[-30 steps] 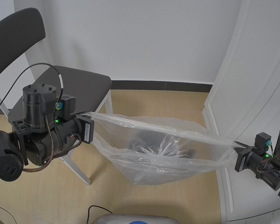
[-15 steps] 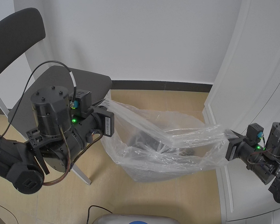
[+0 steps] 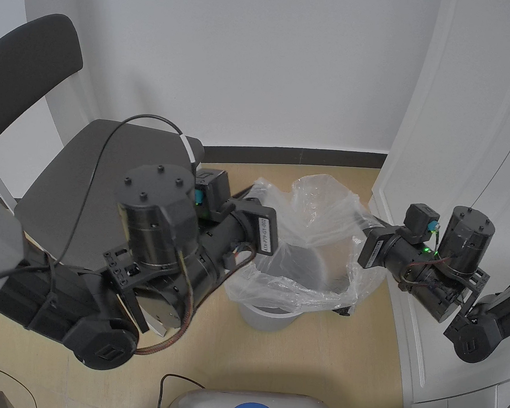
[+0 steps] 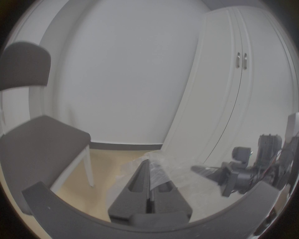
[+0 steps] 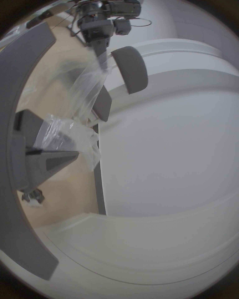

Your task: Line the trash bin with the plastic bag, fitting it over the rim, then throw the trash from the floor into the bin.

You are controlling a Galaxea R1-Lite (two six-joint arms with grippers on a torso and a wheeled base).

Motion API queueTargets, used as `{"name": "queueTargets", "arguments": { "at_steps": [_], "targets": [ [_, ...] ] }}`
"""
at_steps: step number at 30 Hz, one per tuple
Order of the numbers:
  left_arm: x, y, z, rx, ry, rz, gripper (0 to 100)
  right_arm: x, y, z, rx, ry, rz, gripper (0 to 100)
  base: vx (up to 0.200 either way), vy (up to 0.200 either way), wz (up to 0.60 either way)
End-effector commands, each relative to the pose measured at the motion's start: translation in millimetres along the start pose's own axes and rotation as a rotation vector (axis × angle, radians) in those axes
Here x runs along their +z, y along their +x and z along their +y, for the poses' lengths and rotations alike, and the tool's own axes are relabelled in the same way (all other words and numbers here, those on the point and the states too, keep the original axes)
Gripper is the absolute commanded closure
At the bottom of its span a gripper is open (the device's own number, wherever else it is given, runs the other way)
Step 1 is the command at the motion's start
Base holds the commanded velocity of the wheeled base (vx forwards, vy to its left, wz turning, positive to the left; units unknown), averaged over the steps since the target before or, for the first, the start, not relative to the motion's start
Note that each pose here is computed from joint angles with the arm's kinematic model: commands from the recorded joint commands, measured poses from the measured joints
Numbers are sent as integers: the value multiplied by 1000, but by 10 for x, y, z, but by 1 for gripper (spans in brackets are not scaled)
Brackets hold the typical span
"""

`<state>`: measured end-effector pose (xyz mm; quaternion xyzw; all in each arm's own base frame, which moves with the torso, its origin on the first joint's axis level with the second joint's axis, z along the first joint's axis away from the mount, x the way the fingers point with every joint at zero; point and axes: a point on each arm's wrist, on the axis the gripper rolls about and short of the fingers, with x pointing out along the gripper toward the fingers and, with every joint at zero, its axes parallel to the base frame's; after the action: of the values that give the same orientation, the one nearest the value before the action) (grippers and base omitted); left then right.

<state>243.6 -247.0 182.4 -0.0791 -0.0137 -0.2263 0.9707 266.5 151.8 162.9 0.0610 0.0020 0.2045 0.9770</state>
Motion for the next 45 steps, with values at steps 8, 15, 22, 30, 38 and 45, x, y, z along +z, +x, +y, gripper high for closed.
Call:
{"name": "queueTargets", "arguments": {
  "at_steps": [8, 15, 22, 30, 38, 45],
  "targets": [
    [-395, 276, -240, -48, -110, 50, 100, -198, 161, 251, 98, 110, 45, 100, 0, 0, 0],
    [-535, 498, -122, -7, -117, 34, 100, -370, 327, 193, 94, 135, 85, 100, 0, 0, 0],
    [-603, 581, 3, 27, -109, 43, 100, -534, 462, 176, 84, 173, 119, 100, 0, 0, 0],
    [-681, 628, 43, 41, -105, 57, 100, -613, 536, 168, 79, 202, 134, 100, 0, 0, 0],
    [-771, 770, 153, 73, -103, 55, 100, -795, 715, 138, 76, 253, 160, 100, 0, 0, 0],
    [-836, 899, 242, 99, -110, 49, 100, -940, 853, 1, 40, 261, 181, 100, 0, 0, 0]
  ]
}}
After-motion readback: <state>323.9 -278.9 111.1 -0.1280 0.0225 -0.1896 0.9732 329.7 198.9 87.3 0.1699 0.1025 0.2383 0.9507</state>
